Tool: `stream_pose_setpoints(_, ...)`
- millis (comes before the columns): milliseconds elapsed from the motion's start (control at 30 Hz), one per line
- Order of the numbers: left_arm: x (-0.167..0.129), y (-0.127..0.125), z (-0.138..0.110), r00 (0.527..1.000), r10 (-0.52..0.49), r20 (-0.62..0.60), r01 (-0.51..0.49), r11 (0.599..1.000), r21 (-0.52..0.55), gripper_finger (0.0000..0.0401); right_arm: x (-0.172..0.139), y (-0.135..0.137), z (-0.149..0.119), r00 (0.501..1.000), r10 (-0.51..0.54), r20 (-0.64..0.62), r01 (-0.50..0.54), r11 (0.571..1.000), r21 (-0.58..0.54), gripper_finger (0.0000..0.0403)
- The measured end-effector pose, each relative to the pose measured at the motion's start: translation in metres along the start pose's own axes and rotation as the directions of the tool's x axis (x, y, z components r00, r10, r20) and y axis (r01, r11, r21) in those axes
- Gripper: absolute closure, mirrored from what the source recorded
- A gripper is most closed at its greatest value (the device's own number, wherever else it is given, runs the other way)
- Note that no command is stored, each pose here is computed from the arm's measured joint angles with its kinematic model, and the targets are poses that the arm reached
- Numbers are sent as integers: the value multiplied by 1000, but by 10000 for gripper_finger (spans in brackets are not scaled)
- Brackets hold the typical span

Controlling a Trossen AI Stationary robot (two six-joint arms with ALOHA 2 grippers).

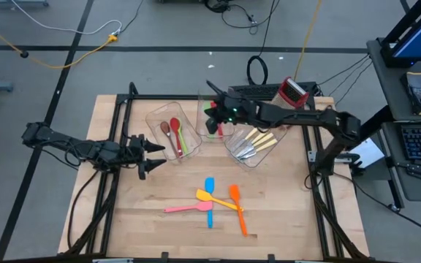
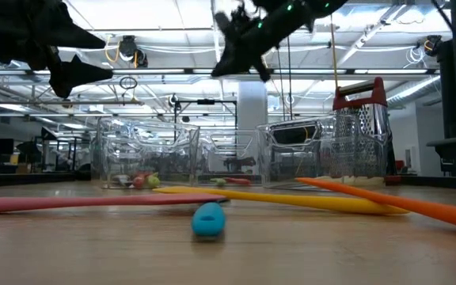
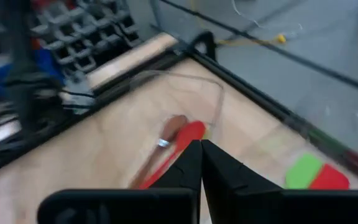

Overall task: Pick & Place Kitchen Items
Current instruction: Put the pink spatula into the middle transparent bin

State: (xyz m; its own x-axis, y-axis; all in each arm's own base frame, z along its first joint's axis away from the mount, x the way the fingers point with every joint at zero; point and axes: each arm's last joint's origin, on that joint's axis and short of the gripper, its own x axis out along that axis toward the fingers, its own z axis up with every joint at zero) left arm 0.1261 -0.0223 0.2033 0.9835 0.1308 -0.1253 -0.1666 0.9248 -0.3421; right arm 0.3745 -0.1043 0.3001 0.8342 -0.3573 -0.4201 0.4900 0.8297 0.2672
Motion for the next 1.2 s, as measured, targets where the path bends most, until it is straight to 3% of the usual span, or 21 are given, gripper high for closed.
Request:
stream_pose_setpoints(300, 0, -3, 7, 997, -41, 71, 42, 999, -20, 95, -71, 9, -17, 994, 92, 53, -85, 990, -111, 402)
stream_pose_setpoints(633, 3, -14, 14, 980, -157, 123, 162, 987, -27, 95, -142, -21, -73, 939, 206, 275, -189, 978, -86, 403)
stream_pose_setpoints(933, 27, -38, 29, 988, -152, 18, 152, 988, 10, 95, -187, -46, -105, 911, 230, 341, -220, 973, -67, 403)
stream_pose_setpoints(1200, 49, -64, 47, 984, -116, -134, 123, 991, 44, 95, -215, -57, -117, 928, 254, 272, -246, 967, -62, 403)
